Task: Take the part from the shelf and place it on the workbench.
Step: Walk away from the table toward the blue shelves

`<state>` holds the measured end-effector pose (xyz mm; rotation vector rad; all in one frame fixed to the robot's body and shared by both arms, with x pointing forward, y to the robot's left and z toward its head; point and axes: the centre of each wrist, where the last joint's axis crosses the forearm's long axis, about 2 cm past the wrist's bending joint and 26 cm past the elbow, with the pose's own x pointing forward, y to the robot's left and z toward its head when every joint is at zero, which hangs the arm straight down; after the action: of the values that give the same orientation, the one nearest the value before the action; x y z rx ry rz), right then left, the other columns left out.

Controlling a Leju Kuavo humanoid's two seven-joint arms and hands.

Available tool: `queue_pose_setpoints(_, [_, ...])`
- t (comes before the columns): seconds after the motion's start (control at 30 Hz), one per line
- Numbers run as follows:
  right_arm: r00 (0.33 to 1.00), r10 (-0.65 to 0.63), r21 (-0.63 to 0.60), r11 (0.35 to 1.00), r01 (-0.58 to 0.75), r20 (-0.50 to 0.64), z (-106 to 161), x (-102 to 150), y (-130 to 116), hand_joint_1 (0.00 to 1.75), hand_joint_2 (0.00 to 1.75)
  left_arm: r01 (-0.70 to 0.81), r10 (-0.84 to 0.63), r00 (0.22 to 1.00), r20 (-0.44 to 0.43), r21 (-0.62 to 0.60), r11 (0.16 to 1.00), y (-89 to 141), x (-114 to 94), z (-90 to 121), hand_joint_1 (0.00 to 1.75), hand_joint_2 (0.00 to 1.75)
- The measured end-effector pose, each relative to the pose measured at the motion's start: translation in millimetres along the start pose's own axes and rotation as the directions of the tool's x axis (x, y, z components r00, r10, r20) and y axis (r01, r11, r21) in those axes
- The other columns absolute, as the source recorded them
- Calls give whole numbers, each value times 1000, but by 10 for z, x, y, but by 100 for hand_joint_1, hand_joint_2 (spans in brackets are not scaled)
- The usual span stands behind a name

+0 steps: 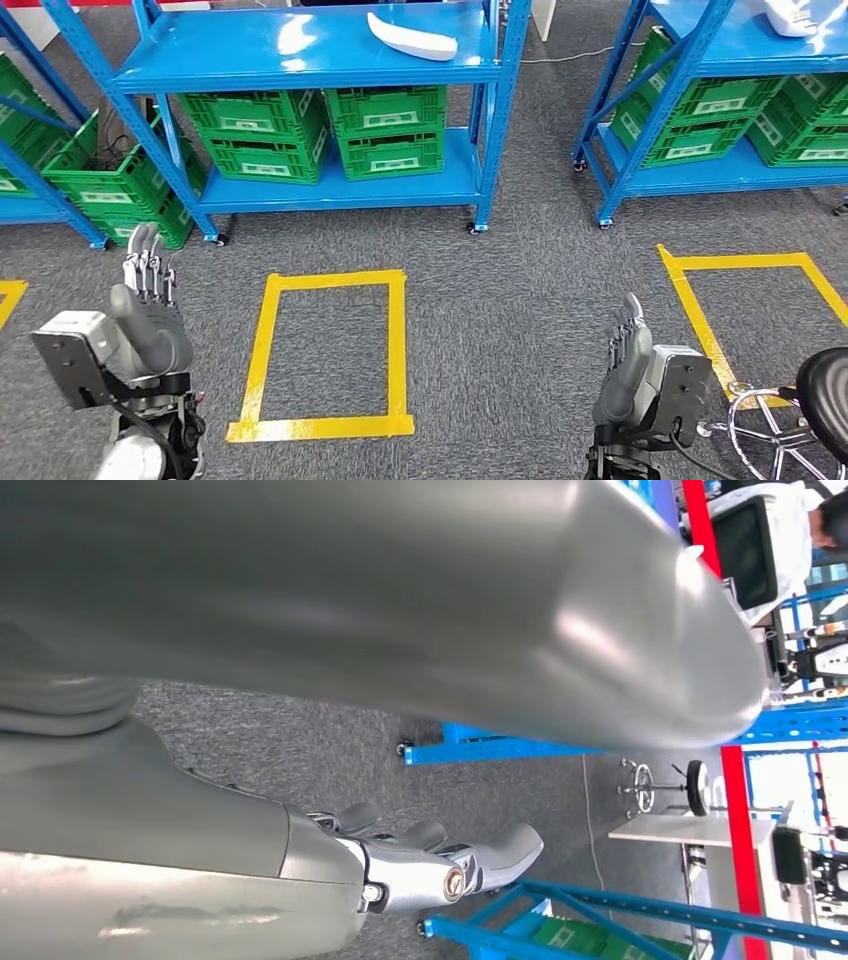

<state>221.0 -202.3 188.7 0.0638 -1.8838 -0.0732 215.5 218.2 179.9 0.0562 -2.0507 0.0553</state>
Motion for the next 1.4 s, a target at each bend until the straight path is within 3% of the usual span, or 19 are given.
queue_pose_setpoints(1.4, [1000, -7, 14, 1000, 7, -1, 8, -10, 23, 0, 0, -12, 12, 1000, 8, -9, 1000, 7, 30, -13, 0, 0])
